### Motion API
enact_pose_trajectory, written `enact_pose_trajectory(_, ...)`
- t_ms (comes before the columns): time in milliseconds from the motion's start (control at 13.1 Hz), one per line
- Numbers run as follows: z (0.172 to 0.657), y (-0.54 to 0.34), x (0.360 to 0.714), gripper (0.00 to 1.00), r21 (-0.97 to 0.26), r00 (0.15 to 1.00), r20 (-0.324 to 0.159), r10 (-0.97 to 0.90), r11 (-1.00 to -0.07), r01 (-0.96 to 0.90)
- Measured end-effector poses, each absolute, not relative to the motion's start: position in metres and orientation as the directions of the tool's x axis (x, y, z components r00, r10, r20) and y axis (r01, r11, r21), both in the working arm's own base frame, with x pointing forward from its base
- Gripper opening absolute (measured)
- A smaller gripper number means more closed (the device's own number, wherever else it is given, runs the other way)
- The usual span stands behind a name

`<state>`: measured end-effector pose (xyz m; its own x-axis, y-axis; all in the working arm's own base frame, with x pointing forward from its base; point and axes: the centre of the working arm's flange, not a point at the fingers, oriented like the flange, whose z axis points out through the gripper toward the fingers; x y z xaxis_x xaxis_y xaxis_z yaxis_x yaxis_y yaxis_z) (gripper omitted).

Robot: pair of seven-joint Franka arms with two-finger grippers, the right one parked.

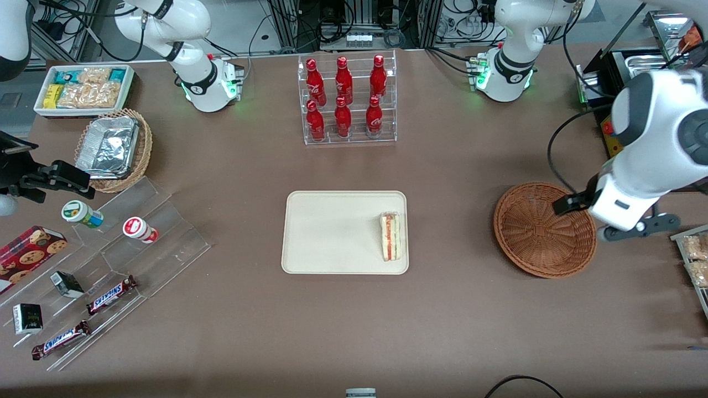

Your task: Place sandwich from basket to tray

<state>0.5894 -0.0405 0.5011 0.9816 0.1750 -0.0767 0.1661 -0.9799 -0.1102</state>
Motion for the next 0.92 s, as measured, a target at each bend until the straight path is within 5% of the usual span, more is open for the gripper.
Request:
enact_pose_trajectory(458, 0.594, -0.029, 0.541, 1.00, -0.032, 0.998, -0.049, 0.047, -0.998, 0.046)
enact_pose_trajectory(916, 0.634, -0.033, 0.534, 1.00, -0.027, 1.000, -0.023, 0.007, -1.000, 0.007)
